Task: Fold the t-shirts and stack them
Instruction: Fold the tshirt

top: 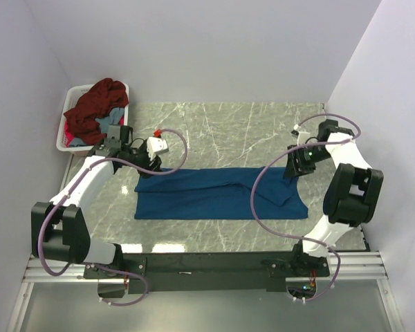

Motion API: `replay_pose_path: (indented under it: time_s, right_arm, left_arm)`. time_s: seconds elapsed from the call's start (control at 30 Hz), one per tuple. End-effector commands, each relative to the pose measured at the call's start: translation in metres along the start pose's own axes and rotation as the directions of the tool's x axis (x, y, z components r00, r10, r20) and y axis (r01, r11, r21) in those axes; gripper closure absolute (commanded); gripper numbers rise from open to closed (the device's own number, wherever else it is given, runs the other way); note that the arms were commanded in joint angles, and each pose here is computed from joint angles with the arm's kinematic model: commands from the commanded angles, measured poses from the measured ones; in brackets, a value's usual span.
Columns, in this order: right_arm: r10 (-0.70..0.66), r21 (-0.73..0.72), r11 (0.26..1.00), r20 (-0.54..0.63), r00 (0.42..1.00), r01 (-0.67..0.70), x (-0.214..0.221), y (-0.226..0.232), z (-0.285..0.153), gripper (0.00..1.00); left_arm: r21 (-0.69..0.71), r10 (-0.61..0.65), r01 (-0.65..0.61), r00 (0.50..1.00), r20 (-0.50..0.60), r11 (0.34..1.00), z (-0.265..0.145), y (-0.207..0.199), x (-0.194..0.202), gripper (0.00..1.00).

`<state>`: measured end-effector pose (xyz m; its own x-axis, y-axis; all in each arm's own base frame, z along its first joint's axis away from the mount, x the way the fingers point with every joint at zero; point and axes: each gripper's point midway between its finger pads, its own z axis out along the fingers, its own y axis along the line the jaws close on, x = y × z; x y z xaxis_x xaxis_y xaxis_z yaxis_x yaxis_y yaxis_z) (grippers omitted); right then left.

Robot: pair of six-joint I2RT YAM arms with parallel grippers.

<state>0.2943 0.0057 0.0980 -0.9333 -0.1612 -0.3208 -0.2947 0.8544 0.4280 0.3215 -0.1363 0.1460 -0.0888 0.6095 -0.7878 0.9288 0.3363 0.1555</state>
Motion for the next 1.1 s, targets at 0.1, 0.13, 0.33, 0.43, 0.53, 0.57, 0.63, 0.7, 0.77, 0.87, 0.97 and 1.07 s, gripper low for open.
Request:
replay_pose_path:
  time_s: [0.1,0.13,0.33,0.43,0.53,0.57,0.63,0.7,0.77,0.87,0.97,1.07]
  right_arm:
    - [-0.047,-0.014,0.999,0.084,0.995,0.048,-0.054,0.01,0.013,0.49]
    - [-0.049,-0.017,0.999,0.083,0.995,0.051,-0.058,0.011,0.016,0.49]
    - [-0.08,-0.01,0.997,0.063,0.995,0.081,-0.079,0.019,0.038,0.48]
    - [-0.112,0.002,0.994,0.052,0.992,0.112,-0.088,0.025,0.05,0.46]
    - [-0.118,0.002,0.993,0.023,0.993,0.118,-0.088,0.025,0.059,0.46]
    - [-0.121,-0.003,0.993,0.006,0.993,0.121,-0.086,0.027,0.064,0.46]
    - [-0.116,0.001,0.993,-0.005,0.993,0.116,-0.083,0.024,0.067,0.46]
    - [-0.138,-0.007,0.99,-0.028,0.99,0.138,-0.079,0.032,0.075,0.46]
    - [-0.137,0.002,0.99,-0.041,0.99,0.138,-0.075,0.03,0.077,0.46]
    - [-0.143,0.016,0.989,-0.05,0.988,0.144,-0.072,0.027,0.081,0.45]
    - [-0.144,0.003,0.99,-0.072,0.987,0.144,-0.066,0.029,0.083,0.45]
    - [-0.158,-0.017,0.987,-0.09,0.983,0.158,-0.061,0.033,0.085,0.53]
  left_arm:
    - [0.009,-0.153,0.153,0.983,0.101,0.988,0.009,0.005,-0.022,0.42]
    - [0.013,-0.166,0.165,0.981,0.104,0.986,0.009,0.003,-0.021,0.42]
    - [0.01,-0.175,0.175,0.98,0.097,0.984,0.007,-0.006,-0.014,0.41]
    - [0.005,-0.172,0.172,0.981,0.091,0.985,0.006,-0.009,-0.011,0.41]
    - [0.005,-0.168,0.168,0.982,0.084,0.986,0.005,-0.011,-0.009,0.41]
    - [0.004,-0.166,0.167,0.983,0.083,0.986,0.005,-0.012,-0.009,0.41]
    - [0.002,-0.165,0.165,0.983,0.077,0.986,0.005,-0.012,-0.007,0.41]
    - [-0.001,-0.161,0.161,0.984,0.075,0.987,0.004,-0.012,-0.006,0.41]
    - [0.002,-0.16,0.161,0.984,0.072,0.987,0.004,-0.013,-0.005,0.41]
    - [0.001,-0.153,0.154,0.986,0.073,0.988,0.004,-0.014,-0.005,0.41]
    - [0.001,-0.149,0.149,0.986,0.073,0.989,0.004,-0.014,-0.005,0.41]
    - [-0.002,-0.147,0.148,0.987,0.071,0.989,0.003,-0.013,-0.005,0.41]
